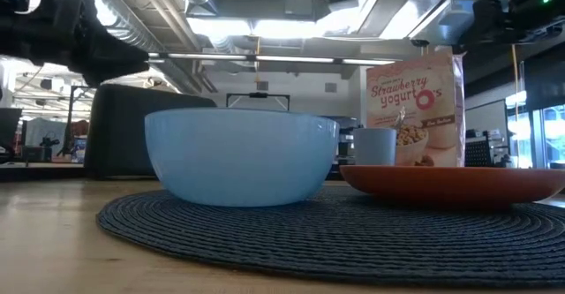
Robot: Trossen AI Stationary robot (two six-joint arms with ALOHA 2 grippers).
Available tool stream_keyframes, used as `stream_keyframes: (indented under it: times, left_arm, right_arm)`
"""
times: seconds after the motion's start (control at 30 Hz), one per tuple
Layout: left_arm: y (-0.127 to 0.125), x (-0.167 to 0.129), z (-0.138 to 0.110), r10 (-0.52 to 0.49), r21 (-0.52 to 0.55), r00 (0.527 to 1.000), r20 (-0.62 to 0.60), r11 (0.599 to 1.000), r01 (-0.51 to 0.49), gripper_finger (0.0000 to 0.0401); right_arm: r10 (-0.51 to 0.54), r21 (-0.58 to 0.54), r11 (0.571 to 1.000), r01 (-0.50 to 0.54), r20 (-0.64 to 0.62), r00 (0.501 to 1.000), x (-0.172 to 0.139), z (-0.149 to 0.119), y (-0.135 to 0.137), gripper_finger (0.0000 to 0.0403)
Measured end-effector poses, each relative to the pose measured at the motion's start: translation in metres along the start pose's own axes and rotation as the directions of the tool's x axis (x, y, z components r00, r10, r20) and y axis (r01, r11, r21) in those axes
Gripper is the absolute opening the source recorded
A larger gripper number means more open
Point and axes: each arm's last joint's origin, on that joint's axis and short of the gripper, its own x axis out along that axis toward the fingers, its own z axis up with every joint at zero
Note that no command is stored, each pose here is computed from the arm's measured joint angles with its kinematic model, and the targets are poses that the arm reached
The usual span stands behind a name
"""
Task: Arrange a breakfast setting
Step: Pour the cereal from the box on the blue bowl
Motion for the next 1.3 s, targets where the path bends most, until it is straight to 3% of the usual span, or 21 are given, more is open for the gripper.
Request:
stream_keyframes:
  times: [0.23, 0.47, 0.73, 0.93, 1.07, 1.3]
  left_arm:
    - [-0.001, 0.000, 0.009, -0.016, 0.045, 0.996, 0.083, 0.999, 0.012, 0.0162]
    - [-0.002, -0.001, 0.016, -0.021, 0.079, 0.988, 0.151, 0.997, 0.009, 0.0162]
    - [-0.008, 0.007, 0.016, -0.084, 0.104, 0.987, 0.134, 0.992, 0.070, 0.0163]
    - [-0.011, 0.015, 0.012, -0.081, 0.119, 0.993, 0.087, 0.990, 0.070, 0.0163]
    - [-0.012, 0.017, 0.010, -0.065, 0.105, 0.995, 0.071, 0.993, 0.057, 0.0163]
    - [-0.015, 0.024, 0.008, -0.057, 0.115, 0.997, 0.051, 0.992, 0.050, 0.0163]
  right_arm:
    - [0.007, 0.067, 0.998, -0.002, -0.070, 0.998, 0.018, -0.002, -0.006, 0.0336]
    - [-0.005, 0.060, 0.998, 0.016, -0.194, 0.981, 0.044, -0.009, -0.010, 0.0335]
    - [-0.023, 0.063, 0.997, 0.045, -0.314, 0.949, 0.078, -0.018, -0.017, 0.0335]
    - [0.097, 0.108, 0.992, -0.067, -0.307, 0.947, 0.095, -0.017, -0.023, 0.0335]
    - [0.087, 0.089, 0.994, -0.061, -0.322, 0.943, 0.096, -0.019, -0.026, 0.0334]
    - [0.109, 0.097, 0.992, -0.082, -0.314, 0.943, 0.095, -0.018, -0.025, 0.0262]
